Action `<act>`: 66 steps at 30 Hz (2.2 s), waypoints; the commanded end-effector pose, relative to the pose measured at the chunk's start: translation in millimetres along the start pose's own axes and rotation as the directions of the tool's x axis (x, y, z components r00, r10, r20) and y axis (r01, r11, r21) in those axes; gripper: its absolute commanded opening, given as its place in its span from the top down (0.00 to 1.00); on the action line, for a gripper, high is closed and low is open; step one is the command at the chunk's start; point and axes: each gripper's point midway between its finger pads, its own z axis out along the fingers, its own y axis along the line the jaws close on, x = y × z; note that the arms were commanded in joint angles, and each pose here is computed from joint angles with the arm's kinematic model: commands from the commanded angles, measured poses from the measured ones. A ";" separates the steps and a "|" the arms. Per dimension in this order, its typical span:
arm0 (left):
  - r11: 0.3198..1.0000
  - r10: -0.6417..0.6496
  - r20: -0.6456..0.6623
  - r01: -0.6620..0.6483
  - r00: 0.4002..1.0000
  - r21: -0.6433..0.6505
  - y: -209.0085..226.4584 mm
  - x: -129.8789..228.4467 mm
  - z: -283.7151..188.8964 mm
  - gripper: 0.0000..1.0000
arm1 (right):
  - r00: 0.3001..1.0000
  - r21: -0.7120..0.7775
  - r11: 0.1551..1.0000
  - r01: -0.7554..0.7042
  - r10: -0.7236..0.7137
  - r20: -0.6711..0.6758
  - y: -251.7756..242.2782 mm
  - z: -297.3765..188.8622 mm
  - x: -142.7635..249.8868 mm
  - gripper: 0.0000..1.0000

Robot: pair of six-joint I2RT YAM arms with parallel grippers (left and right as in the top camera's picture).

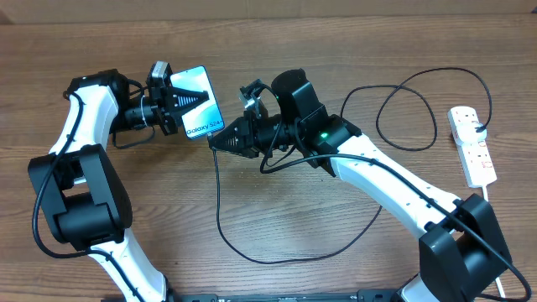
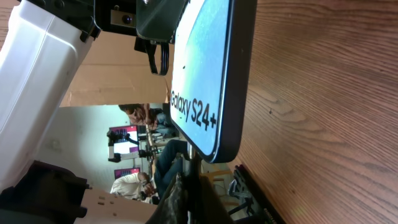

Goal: Plug charger to phone and switch on socket

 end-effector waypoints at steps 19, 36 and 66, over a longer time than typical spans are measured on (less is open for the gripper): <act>0.999 -0.018 0.004 0.017 1.000 0.035 -11.2 3.1 -0.5 0.96 | 0.999 -0.006 0.999 0.033 -0.033 0.036 11.8 -2.7 -6.1 0.96; 0.999 -0.018 0.000 0.018 1.000 0.035 -11.2 3.8 0.9 0.96 | 0.998 0.007 0.999 0.031 -0.032 0.061 10.0 -2.5 -10.4 0.96; 0.999 0.006 0.001 -0.007 1.000 0.035 -11.3 3.7 0.9 0.96 | 0.995 -0.018 0.996 0.092 -0.091 0.052 19.3 3.5 -6.1 0.96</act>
